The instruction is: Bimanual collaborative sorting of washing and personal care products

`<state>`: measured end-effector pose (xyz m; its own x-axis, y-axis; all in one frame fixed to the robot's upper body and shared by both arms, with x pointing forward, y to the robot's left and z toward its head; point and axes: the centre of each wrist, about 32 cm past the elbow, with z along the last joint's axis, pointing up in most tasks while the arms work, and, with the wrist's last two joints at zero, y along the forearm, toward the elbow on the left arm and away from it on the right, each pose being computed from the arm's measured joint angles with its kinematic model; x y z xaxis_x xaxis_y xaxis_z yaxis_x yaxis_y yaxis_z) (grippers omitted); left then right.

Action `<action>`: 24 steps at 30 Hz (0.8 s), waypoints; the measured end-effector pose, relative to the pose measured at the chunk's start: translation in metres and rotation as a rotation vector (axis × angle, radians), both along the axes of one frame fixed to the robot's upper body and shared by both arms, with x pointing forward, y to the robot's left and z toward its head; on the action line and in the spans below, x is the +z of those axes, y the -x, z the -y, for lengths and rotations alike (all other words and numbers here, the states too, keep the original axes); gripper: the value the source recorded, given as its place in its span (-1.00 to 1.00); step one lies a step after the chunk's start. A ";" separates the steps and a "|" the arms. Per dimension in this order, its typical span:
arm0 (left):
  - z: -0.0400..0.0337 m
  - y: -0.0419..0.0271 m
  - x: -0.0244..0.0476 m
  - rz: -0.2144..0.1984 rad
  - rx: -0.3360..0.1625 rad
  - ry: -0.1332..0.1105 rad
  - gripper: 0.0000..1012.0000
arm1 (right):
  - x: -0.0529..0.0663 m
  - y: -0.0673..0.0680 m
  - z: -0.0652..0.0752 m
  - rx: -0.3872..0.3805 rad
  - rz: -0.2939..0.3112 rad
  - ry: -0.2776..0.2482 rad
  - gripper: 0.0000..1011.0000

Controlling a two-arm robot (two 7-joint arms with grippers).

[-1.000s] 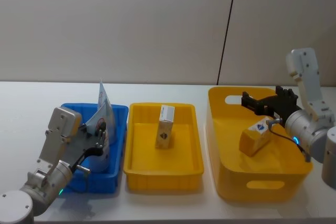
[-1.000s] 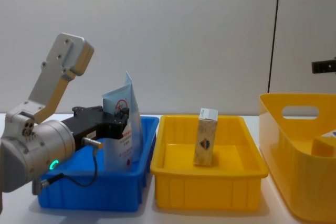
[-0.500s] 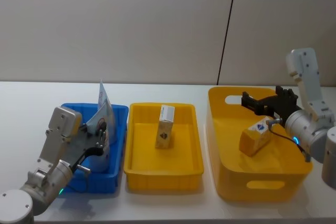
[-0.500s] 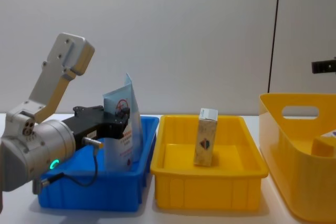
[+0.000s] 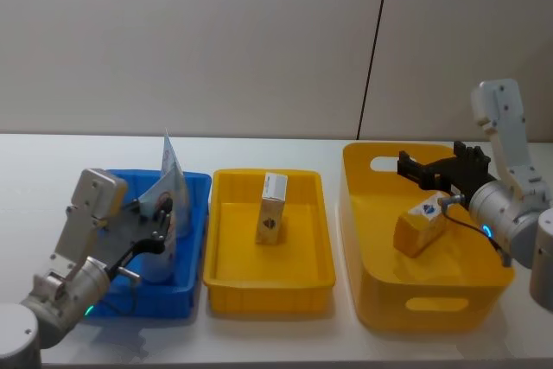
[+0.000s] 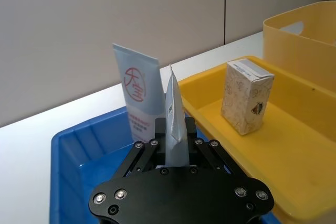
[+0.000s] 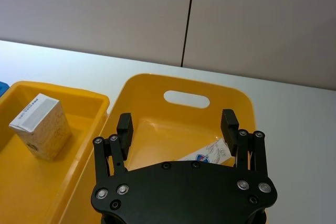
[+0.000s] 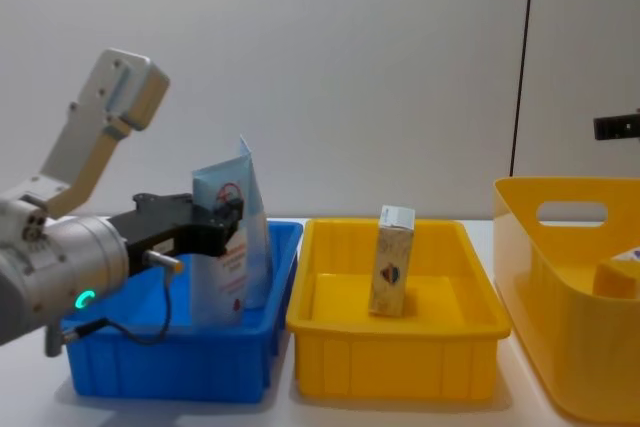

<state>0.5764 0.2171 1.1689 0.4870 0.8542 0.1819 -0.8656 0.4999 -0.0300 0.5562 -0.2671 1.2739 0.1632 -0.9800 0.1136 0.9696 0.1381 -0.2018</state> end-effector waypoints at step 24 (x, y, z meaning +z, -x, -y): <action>-0.0419 0.0344 0.0497 0.014 0.069 0.089 -0.65 | 0.000 0.000 0.000 0.000 0.000 0.000 0.99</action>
